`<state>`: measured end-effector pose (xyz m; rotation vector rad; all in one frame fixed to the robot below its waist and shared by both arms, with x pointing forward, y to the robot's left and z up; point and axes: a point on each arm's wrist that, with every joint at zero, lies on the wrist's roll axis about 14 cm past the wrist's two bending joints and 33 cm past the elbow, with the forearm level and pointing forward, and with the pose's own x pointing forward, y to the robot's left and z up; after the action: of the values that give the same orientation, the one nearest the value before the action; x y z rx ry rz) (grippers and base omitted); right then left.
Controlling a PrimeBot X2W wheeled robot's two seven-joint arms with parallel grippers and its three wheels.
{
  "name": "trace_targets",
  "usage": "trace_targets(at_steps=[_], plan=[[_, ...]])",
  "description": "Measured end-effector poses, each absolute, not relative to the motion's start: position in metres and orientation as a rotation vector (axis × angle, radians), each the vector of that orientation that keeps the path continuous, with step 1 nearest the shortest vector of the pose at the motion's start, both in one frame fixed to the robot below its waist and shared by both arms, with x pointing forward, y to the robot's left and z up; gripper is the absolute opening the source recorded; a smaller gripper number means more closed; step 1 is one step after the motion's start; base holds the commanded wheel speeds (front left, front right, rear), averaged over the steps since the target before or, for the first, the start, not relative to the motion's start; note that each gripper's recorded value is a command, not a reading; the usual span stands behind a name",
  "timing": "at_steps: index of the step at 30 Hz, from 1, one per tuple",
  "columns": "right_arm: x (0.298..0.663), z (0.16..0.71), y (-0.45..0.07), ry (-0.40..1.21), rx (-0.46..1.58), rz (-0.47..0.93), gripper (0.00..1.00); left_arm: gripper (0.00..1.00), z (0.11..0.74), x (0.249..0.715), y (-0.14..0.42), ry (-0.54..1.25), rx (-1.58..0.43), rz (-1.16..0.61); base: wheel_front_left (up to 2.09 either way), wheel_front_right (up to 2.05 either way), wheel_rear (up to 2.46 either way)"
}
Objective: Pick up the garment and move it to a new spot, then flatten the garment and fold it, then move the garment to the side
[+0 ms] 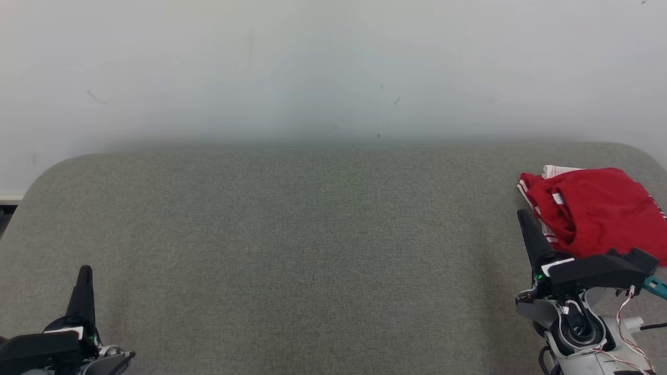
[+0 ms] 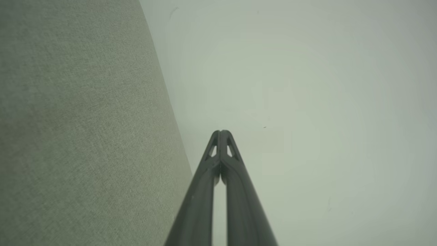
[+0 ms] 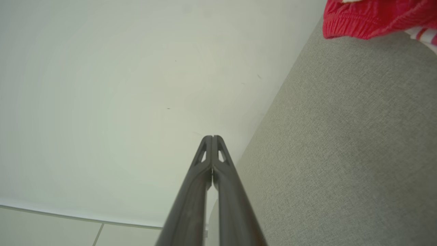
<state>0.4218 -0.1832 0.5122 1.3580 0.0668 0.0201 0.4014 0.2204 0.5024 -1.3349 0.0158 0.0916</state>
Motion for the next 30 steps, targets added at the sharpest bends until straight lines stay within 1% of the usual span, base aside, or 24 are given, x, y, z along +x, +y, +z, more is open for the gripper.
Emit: trace_targets(at_steps=[30], plan=[[0.436,0.517,-0.177,0.068,1.574,0.041,0.0,0.0,0.509,0.413,0.22,-0.043,-1.574,0.066,0.0,0.0,0.0]])
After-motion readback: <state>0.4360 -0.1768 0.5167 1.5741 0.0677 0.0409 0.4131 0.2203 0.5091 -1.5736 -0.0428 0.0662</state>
